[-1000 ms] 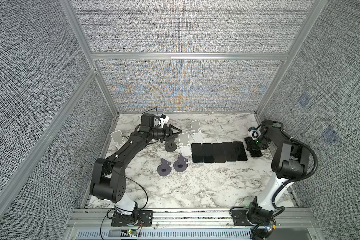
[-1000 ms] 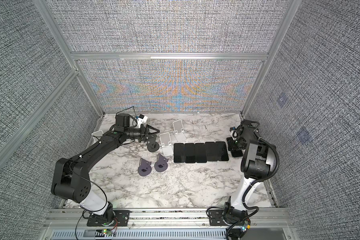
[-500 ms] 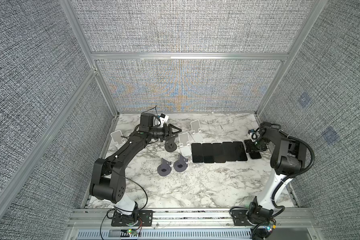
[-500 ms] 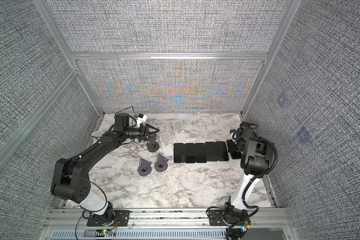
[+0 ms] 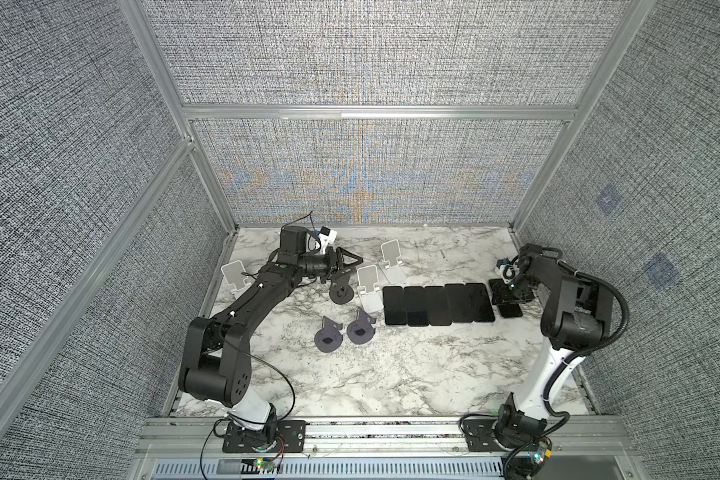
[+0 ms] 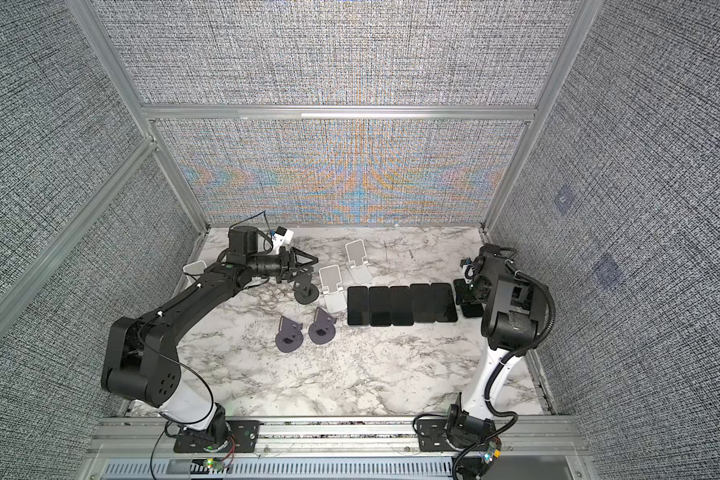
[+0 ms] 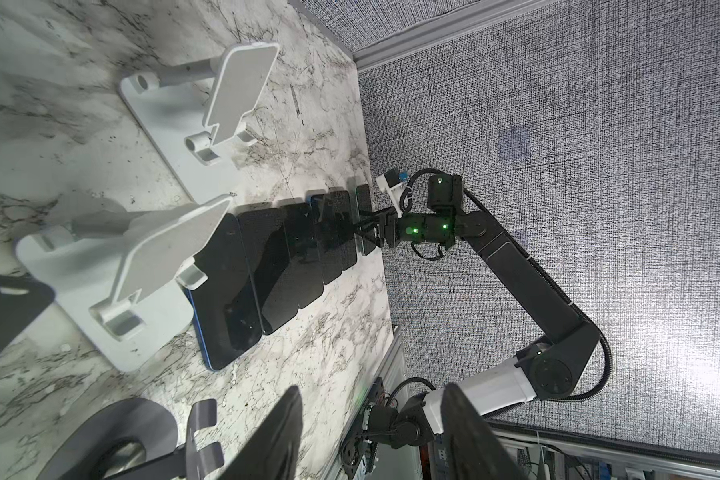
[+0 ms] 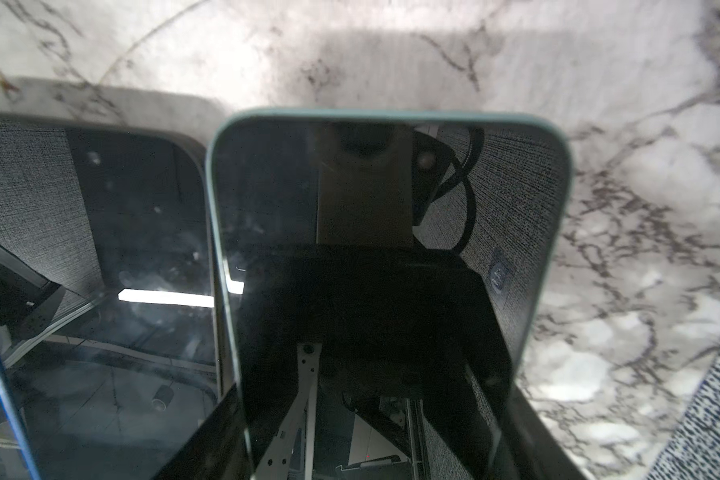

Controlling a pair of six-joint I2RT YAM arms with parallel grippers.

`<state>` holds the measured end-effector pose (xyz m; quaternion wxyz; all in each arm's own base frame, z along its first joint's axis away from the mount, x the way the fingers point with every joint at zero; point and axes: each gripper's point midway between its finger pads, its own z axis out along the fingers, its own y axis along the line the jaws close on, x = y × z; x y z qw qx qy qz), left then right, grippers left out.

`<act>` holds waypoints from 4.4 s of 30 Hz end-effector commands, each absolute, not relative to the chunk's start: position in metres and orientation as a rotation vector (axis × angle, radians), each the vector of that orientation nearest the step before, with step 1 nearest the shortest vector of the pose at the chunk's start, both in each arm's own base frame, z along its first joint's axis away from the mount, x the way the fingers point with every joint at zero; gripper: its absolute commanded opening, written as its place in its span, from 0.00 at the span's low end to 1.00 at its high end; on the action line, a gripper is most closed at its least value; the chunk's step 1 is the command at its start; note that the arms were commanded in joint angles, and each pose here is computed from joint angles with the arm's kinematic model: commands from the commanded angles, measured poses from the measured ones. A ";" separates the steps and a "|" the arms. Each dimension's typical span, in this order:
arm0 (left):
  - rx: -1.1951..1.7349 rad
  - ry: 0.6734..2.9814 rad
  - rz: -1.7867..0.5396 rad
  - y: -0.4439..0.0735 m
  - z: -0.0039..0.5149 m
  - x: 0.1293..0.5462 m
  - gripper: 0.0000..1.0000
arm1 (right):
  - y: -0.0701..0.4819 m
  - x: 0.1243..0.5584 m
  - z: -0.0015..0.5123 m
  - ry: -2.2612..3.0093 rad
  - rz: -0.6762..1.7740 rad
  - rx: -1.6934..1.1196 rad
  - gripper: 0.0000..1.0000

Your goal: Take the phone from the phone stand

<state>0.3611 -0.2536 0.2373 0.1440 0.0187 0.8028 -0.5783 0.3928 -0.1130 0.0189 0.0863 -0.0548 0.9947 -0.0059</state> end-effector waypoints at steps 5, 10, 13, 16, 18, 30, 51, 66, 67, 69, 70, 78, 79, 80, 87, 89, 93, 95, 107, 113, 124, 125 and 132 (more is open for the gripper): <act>0.086 2.280 -1.675 -0.253 0.245 0.361 0.55 | -0.108 0.386 0.014 2.990 0.029 -0.161 0.51; 0.087 2.279 -1.674 -0.253 0.245 0.361 0.55 | -0.106 0.388 0.016 2.971 0.040 -0.165 0.57; 0.087 2.280 -1.674 -0.253 0.245 0.361 0.54 | -0.104 0.389 0.018 2.965 0.051 -0.170 0.58; 0.084 2.281 -1.674 -0.252 0.244 0.362 0.54 | -0.104 0.389 0.018 2.963 0.057 -0.169 0.60; 0.082 2.283 -1.673 -0.252 0.244 0.362 0.53 | -0.103 0.389 0.018 2.963 0.062 -0.170 0.62; 0.086 2.281 -1.674 -0.252 0.244 0.361 0.50 | -0.101 0.389 0.018 2.959 0.083 -0.160 0.72; 0.074 2.299 -1.670 -0.252 0.237 0.363 0.50 | -0.159 0.428 0.060 2.877 -0.157 0.034 0.27; 0.066 2.286 -1.676 -0.249 0.240 0.366 0.50 | -0.168 0.420 0.028 2.915 -0.163 0.072 0.00; 0.064 2.287 -1.675 -0.248 0.240 0.366 0.50 | -0.167 0.420 0.028 2.913 -0.158 0.071 0.00; 0.059 2.288 -1.674 -0.248 0.239 0.366 0.50 | -0.164 0.418 0.027 2.913 -0.140 0.070 0.00; 0.059 2.288 -1.675 -0.248 0.239 0.367 0.50 | -0.163 0.416 0.026 2.915 -0.134 0.069 0.00; 0.058 2.286 -1.677 -0.248 0.240 0.366 0.50 | -0.154 0.403 0.025 2.932 -0.111 0.050 0.00; 0.059 2.285 -1.677 -0.248 0.240 0.366 0.50 | -0.153 0.401 0.024 2.935 -0.108 0.051 0.00; 0.057 2.284 -1.679 -0.248 0.240 0.366 0.50 | -0.151 0.400 0.023 2.939 -0.101 0.049 0.00; 0.055 2.287 -1.678 -0.248 0.239 0.366 0.50 | -0.139 0.399 0.023 2.939 -0.097 0.026 0.00; 0.057 2.285 -1.676 -0.248 0.240 0.366 0.50 | -0.140 0.398 0.022 2.943 -0.110 0.021 0.01; 0.056 2.289 -1.673 -0.247 0.239 0.366 0.51 | -0.150 0.397 0.029 2.931 -0.182 0.048 0.09; 0.056 2.292 -1.669 -0.247 0.239 0.366 0.54 | -0.155 0.400 0.039 2.899 -0.213 0.090 0.16; 0.062 2.331 -1.550 -0.236 0.234 0.369 0.60 | -0.110 0.407 0.144 2.614 -0.183 0.050 0.63; 0.122 2.361 -1.311 -0.219 0.242 0.367 0.66 | -0.045 0.396 0.158 2.512 -0.090 -0.081 0.98; 0.048 2.301 -0.680 -0.144 0.245 0.354 0.99 | 0.040 0.366 0.151 2.349 -0.018 -0.209 0.99; 0.014 2.277 -0.588 -0.130 0.245 0.353 0.99 | 0.043 0.365 0.147 2.330 -0.035 -0.203 0.99; -0.263 2.067 0.015 -0.028 0.225 0.343 0.99 | 0.049 0.358 0.117 2.283 -0.085 -0.218 0.99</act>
